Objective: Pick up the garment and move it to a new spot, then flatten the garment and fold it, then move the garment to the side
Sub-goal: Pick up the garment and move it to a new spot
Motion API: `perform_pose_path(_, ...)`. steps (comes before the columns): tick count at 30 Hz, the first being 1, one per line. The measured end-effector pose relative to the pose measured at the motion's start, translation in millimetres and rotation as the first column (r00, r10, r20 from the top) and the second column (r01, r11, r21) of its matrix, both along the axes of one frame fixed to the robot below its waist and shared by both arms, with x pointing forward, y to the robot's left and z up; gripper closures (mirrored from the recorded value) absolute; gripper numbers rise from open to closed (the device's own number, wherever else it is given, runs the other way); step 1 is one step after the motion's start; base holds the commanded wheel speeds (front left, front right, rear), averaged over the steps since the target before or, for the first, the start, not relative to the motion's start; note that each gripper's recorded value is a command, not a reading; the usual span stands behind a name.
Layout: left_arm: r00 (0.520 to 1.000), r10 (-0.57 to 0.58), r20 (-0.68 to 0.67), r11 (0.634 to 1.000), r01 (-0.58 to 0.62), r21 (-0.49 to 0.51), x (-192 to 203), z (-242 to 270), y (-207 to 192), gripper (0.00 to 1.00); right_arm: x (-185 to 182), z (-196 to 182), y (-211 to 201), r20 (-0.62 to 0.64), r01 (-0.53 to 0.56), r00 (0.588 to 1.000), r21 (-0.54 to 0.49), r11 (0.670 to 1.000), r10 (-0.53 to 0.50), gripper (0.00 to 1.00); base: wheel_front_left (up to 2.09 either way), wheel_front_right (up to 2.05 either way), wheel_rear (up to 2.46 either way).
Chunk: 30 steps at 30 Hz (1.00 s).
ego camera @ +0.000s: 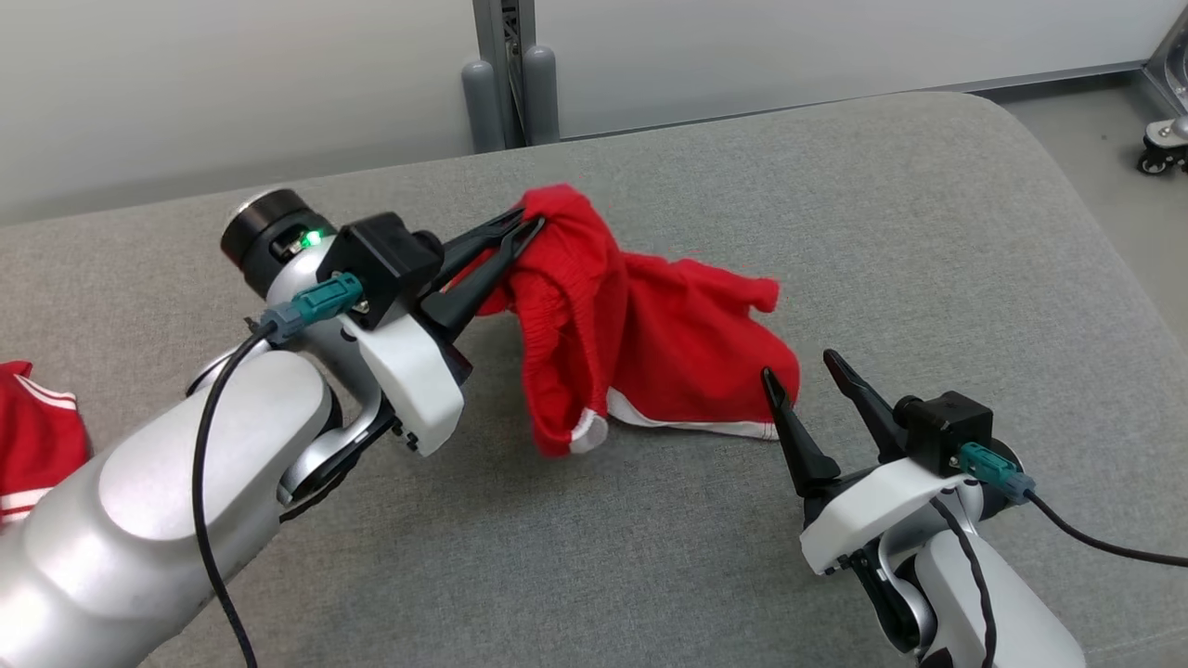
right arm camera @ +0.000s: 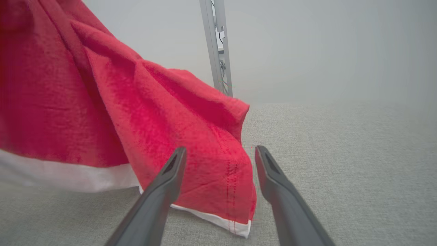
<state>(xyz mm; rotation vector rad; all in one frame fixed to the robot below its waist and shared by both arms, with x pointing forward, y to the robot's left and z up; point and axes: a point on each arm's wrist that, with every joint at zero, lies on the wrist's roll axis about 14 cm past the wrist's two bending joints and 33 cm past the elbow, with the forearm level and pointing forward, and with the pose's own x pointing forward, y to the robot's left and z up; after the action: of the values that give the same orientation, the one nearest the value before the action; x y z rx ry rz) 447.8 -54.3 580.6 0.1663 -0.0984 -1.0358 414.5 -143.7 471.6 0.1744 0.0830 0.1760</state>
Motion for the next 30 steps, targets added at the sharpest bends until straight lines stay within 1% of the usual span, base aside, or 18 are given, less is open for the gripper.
perform_pose_path(2,0.998,0.039,-0.054,0.999,-0.039,-0.010,5,-15,12,1.00,1,0,3,0.000,-0.009,1.000,-0.003,1.000,0.009,0.00,0.00,0.00,0.00)
perform_pose_path(4,0.992,0.083,-0.090,0.996,-0.080,0.038,10,-38,29,1.00,2,0,7,0.001,-0.022,1.000,-0.004,1.000,0.022,0.00,0.00,0.00,0.00)
perform_pose_path(5,0.992,0.083,-0.090,0.996,-0.080,0.038,10,-38,29,1.00,2,0,7,0.001,-0.022,1.000,-0.004,1.000,0.022,0.00,0.00,0.00,0.00)
perform_pose_path(6,0.987,0.105,-0.123,0.994,-0.101,0.040,12,-47,37,1.00,3,0,9,0.001,-0.028,1.000,-0.004,1.000,0.028,0.00,0.00,0.00,0.00)
perform_pose_path(7,0.981,0.131,-0.140,0.990,-0.123,0.064,15,-58,47,1.00,3,1,12,0.005,-0.034,0.999,-0.005,0.999,0.034,0.00,0.00,0.00,0.00)
perform_pose_path(14,0.948,0.260,-0.186,0.962,-0.238,0.132,28,-91,95,1.00,4,1,19,0.005,-0.057,0.998,-0.008,0.998,0.057,0.00,0.00,0.00,0.00)
perform_pose_path(17,0.937,0.294,-0.189,0.952,-0.270,0.145,32,-96,105,1.00,4,3,21,0.009,-0.064,0.998,-0.011,0.998,0.064,0.00,0.00,0.00,0.00)
perform_pose_path(18,0.935,0.296,-0.194,0.952,-0.271,0.144,31,-97,105,0.83,4,3,22,0.009,-0.066,0.998,-0.012,0.998,0.066,0.00,0.00,0.00,0.00)
perform_pose_path(19,0.936,0.291,-0.198,0.954,-0.269,0.134,29,-96,103,0.57,4,2,22,0.008,-0.067,0.998,-0.012,0.998,0.067,0.00,0.00,0.00,0.00)
perform_pose_path(20,0.937,0.286,-0.200,0.957,-0.267,0.116,29,-93,99,0.24,4,2,22,0.007,-0.068,0.998,-0.013,0.998,0.068,0.00,0.00,0.00,0.00)
perform_pose_path(21,0.938,0.283,-0.201,0.958,-0.266,0.106,27,-91,98,0.00,3,3,23,0.008,-0.070,0.998,-0.013,0.997,0.070,0.00,0.00,0.00,0.00)
perform_pose_path(26,0.940,0.284,-0.187,0.958,-0.271,0.092,21,-87,100,0.00,3,5,25,0.013,-0.076,0.997,-0.016,0.997,0.076,0.00,0.00,0.00,0.00)
perform_pose_path(30,0.938,0.317,-0.143,0.948,-0.317,0.025,25,-64,110,0.00,3,7,27,0.019,-0.081,0.996,-0.018,0.997,0.082,0.00,0.00,0.00,0.00)
